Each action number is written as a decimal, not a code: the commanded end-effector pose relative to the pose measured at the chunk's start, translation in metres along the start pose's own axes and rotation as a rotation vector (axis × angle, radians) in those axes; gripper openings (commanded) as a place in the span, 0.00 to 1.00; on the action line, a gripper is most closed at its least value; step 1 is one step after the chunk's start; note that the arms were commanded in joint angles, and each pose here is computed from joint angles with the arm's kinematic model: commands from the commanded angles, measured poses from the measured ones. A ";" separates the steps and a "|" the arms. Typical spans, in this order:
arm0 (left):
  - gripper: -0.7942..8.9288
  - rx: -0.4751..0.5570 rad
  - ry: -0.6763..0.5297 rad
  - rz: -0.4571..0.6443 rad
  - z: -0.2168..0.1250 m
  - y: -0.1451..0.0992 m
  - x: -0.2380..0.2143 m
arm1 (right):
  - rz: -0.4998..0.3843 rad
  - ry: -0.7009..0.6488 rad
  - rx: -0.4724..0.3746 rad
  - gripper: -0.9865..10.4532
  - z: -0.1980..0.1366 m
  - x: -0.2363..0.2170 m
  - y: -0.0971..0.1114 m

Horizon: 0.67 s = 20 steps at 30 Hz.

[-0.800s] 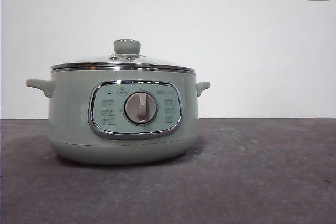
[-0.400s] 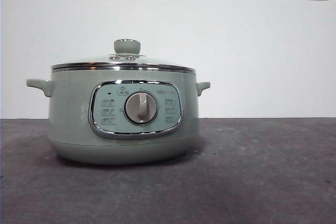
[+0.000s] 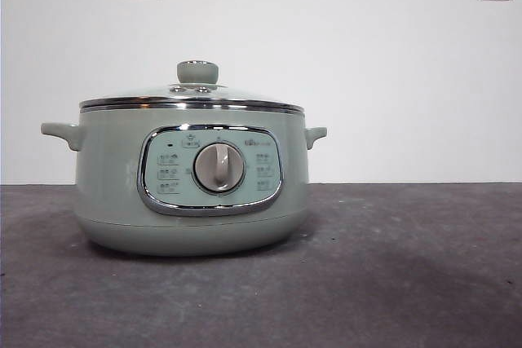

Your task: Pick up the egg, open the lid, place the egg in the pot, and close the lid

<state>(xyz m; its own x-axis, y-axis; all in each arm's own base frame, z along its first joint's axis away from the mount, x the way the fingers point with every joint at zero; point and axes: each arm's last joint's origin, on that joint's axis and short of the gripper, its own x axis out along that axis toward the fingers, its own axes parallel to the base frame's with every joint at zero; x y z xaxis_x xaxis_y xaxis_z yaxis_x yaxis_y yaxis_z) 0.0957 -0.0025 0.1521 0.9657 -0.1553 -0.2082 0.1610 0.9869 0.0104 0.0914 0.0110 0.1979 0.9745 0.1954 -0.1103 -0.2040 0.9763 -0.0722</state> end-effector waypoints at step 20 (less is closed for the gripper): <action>0.08 -0.012 0.014 0.004 -0.003 0.001 0.002 | -0.009 0.057 0.062 0.09 -0.046 0.009 0.003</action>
<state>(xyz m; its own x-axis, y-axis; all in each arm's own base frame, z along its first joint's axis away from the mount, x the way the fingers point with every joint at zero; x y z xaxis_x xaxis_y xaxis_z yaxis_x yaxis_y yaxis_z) 0.0965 -0.0024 0.1510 0.9627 -0.1554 -0.2214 0.1611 0.9869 0.0078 0.0947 0.0111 0.1538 0.9684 0.1873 -0.1645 -0.1936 0.9808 -0.0228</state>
